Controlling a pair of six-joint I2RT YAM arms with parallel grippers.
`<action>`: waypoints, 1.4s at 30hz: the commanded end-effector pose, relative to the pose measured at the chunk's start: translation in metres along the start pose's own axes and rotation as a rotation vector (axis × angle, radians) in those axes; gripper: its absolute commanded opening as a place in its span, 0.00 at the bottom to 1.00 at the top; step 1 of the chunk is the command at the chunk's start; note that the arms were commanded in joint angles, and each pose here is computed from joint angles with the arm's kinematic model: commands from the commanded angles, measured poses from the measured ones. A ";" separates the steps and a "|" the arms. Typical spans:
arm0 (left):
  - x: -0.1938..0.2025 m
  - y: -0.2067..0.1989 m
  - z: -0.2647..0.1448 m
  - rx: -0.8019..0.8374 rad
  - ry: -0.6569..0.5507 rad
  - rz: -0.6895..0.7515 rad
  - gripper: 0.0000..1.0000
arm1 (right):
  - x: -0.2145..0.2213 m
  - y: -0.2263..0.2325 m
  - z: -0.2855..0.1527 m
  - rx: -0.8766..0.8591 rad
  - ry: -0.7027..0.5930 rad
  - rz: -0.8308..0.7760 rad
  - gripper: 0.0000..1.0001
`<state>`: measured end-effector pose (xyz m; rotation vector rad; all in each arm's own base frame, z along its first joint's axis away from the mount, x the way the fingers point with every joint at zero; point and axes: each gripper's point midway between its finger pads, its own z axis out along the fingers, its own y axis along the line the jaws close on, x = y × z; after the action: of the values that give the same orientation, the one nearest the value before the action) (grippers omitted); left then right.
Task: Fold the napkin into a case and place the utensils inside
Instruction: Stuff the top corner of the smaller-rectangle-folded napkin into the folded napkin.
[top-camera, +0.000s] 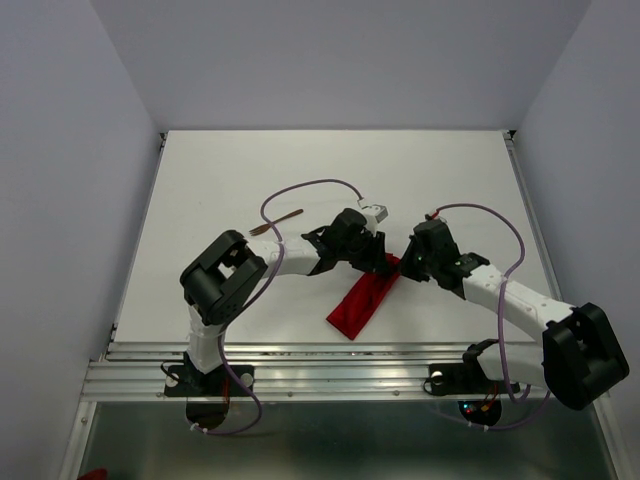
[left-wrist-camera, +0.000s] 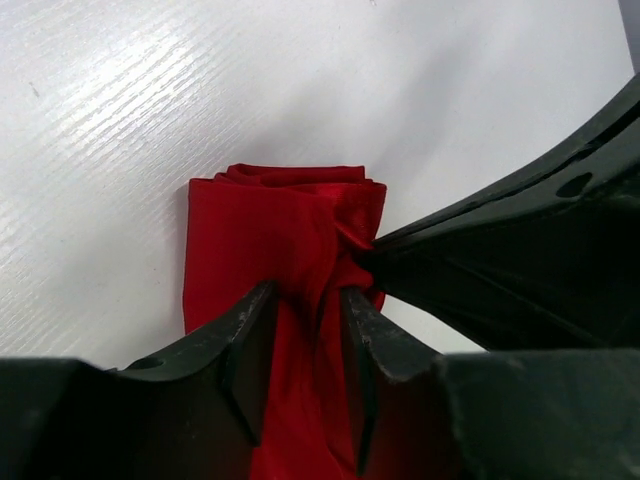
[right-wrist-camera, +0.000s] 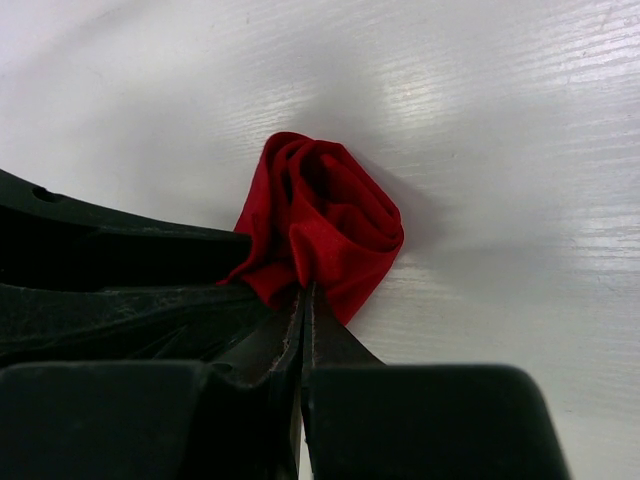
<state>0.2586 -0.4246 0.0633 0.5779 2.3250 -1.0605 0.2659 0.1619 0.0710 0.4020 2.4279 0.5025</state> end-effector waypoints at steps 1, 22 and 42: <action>-0.026 -0.026 -0.023 0.070 -0.072 0.040 0.43 | -0.006 0.001 -0.003 -0.009 -0.034 0.010 0.01; -0.013 -0.022 -0.035 0.056 0.017 0.099 0.82 | -0.007 0.002 -0.001 -0.009 -0.034 0.010 0.01; 0.020 -0.013 -0.035 0.071 0.129 0.097 0.65 | -0.007 0.003 0.000 -0.011 -0.036 0.015 0.01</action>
<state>0.2345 -0.4029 0.0816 0.7571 2.3403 -1.0529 0.2643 0.1605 0.0684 0.4047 2.4341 0.4947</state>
